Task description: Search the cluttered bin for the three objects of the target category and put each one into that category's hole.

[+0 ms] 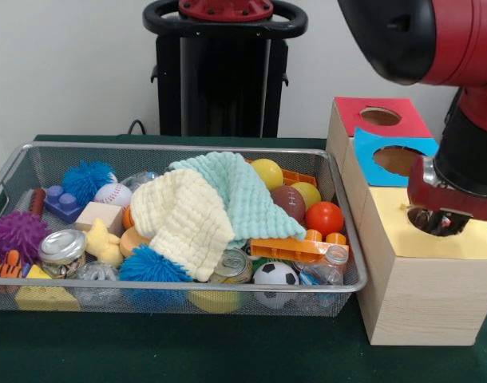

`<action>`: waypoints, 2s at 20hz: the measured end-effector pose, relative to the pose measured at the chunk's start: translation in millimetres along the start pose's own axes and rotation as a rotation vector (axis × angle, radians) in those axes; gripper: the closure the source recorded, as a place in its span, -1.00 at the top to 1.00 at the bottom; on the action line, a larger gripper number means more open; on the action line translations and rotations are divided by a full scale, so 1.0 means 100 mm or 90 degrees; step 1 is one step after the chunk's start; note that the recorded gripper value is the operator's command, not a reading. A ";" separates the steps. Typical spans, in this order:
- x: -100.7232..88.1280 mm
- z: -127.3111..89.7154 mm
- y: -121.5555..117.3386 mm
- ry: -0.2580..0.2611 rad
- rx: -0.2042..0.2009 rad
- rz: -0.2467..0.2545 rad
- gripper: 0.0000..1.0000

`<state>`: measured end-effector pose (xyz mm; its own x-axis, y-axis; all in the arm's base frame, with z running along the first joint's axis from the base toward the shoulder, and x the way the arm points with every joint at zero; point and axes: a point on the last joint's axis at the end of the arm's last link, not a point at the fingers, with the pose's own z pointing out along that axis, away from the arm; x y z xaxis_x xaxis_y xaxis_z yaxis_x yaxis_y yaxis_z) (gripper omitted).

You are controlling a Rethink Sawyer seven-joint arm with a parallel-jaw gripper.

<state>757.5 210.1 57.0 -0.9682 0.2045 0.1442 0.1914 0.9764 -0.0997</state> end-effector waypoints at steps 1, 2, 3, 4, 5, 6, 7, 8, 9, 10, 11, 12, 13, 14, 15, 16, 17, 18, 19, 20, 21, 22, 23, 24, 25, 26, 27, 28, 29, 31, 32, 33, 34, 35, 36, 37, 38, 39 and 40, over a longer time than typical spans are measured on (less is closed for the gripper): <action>0.00 -0.03 -0.01 0.004 0.001 0.000 -1.00; -0.01 -0.06 -0.01 0.006 0.003 0.001 -1.00; -0.01 -0.09 -0.01 0.007 0.003 0.001 -1.00; -0.02 -0.13 -0.01 0.010 0.005 0.001 -1.00; -0.03 -0.16 -0.01 0.012 0.005 0.001 -1.00; -0.03 -0.20 -0.01 0.016 0.006 0.001 -1.00; -0.05 -0.27 0.00 0.020 0.007 0.001 -1.00; -0.06 -0.30 0.00 0.022 0.007 0.001 -1.00; -0.08 -0.33 0.00 0.021 0.007 0.001 -1.00; -0.09 -0.37 0.00 0.019 0.006 0.002 -1.00; -0.13 -0.42 0.00 0.013 0.004 0.002 -1.00; -0.15 -0.45 0.00 0.009 0.003 0.003 -1.00; -0.18 -0.50 -0.01 0.002 0.001 0.004 -1.00; -0.21 -0.55 -0.01 -0.004 -0.002 0.005 -1.00; -0.24 -0.59 -0.02 -0.010 -0.004 0.006 -1.00; -0.27 -0.64 -0.02 -0.016 -0.007 0.007 -1.00; -0.30 -0.68 -0.03 -0.022 -0.010 0.009 -1.00; -0.34 -0.76 -0.06 -0.030 -0.013 0.012 -1.00; -0.35 -0.79 -0.07 -0.033 -0.014 0.013 -1.00; -0.36 -0.82 -0.09 -0.036 -0.015 0.014 -1.00; -0.37 -0.85 -0.10 -0.037 -0.016 0.016 -1.00; -0.38 -0.88 -0.12 -0.038 -0.015 0.017 -1.00; -0.38 -0.90 -0.13 -0.037 -0.015 0.017 -1.00; -0.38 -0.91 -0.13 -0.037 -0.014 0.018 -1.00; -0.37 -0.93 -0.14 -0.036 -0.013 0.018 -1.00; -0.37 -0.94 -0.14 -0.036 -0.013 0.018 -1.00; -0.37 -0.95 -0.14 -0.036 -0.013 0.018 -1.00; -0.37 -0.97 -0.15 -0.035 -0.012 0.019 -1.00; -0.36 -0.98 -0.15 -0.035 -0.012 0.019 -1.00; -0.35 -1.00 -0.15 -0.034 -0.011 0.019 -1.00; -0.34 -1.01 -0.15 -0.034 -0.010 0.019 -1.00; -0.34 -1.00 -0.15 -0.033 -0.010 0.019 -1.00; -0.32 -1.00 -0.15 -0.031 -0.009 0.018 -1.00; -0.31 -0.98 -0.15 -0.029 -0.007 0.017 -1.00; -0.29 -0.95 -0.14 -0.025 -0.006 0.016 -1.00; -0.26 -0.90 -0.12 -0.019 -0.003 0.014 -1.00; -0.25 -0.89 -0.12 -0.017 -0.002 0.013 -1.00; -0.23 -0.86 -0.10 -0.015 0.000 0.012 -1.00; -0.21 -0.83 -0.08 -0.011 0.003 0.009 -1.00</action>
<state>789.4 203.5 136.0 -0.9680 0.2176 0.1252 0.2049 0.9729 -0.1068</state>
